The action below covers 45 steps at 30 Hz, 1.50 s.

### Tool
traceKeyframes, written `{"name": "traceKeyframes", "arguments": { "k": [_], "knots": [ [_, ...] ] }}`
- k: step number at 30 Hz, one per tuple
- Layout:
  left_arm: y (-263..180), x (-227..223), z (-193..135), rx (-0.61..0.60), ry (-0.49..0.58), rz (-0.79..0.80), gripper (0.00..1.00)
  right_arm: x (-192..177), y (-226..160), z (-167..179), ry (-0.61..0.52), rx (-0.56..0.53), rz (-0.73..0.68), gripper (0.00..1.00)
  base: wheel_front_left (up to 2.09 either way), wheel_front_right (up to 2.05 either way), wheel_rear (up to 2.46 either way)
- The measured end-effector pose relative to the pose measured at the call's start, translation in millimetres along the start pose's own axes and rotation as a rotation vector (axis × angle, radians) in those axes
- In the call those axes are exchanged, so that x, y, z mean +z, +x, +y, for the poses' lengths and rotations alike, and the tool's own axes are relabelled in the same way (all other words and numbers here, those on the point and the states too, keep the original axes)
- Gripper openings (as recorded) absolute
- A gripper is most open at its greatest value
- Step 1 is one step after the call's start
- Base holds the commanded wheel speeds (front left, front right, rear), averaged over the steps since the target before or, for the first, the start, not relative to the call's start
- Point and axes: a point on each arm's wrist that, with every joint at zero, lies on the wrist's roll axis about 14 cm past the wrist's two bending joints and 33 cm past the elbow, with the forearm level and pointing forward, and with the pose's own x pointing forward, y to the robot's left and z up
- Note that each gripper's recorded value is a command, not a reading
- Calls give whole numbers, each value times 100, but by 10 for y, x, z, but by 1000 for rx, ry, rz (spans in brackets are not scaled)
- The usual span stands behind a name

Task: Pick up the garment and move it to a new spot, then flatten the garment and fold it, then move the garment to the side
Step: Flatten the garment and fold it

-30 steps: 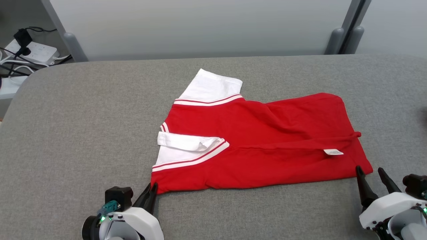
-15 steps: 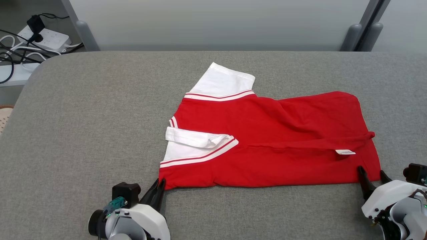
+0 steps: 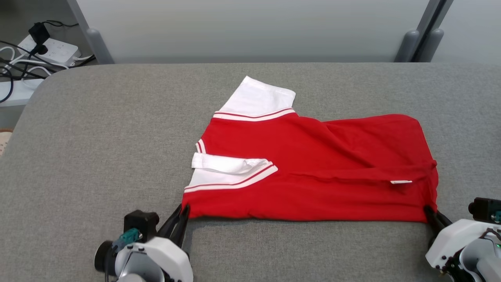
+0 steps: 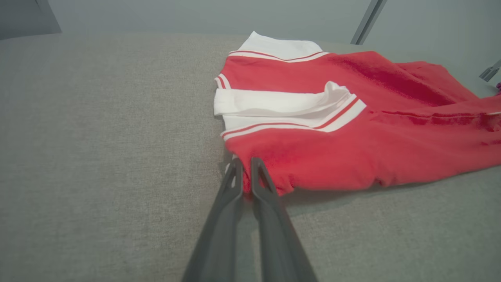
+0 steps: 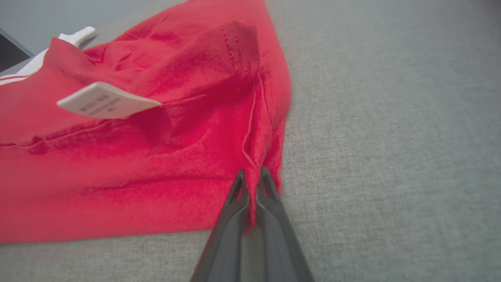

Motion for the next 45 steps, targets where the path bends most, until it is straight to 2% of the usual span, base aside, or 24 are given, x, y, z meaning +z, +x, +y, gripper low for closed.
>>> {"name": "traceKeyframes", "arguments": {
  "k": [14,30,34,35,36,37,39,40,42,43,45],
  "knots": [
    [-500,-218,-77,11,-13,137,0,-192,-304,-257,-5,-2,84,0,0,0,0],
    [-725,-275,-68,38,-14,190,0,-432,-535,-276,93,12,220,0,0,0,0],
    [-755,-353,-67,38,-19,216,0,-460,-578,-312,89,2,222,0,0,0,0],
    [-758,-375,-66,39,-20,222,0,-462,-580,-310,84,0,219,6,0,0,0],
    [-759,-395,-65,40,-20,228,0,-466,-583,-310,87,-3,215,7,0,0,0],
    [-762,-412,-67,40,-20,232,0,-473,-591,-315,84,-6,214,29,0,0,0],
    [-762,-434,-74,41,-24,234,0,-475,-600,-317,73,-10,207,61,0,0,0],
    [-761,-446,-79,43,-29,233,0,-466,-604,-322,74,-15,196,100,0,0,0],
    [-758,-449,-84,44,-35,228,25,-468,-613,-324,70,-18,189,100,0,0,0],
    [-759,-454,-85,45,-34,227,33,-464,-622,-325,64,-19,177,100,0,0,0],
    [-760,-461,-56,55,-35,218,83,-382,-632,-355,27,-29,127,100,0,0,0]
  ]
}}
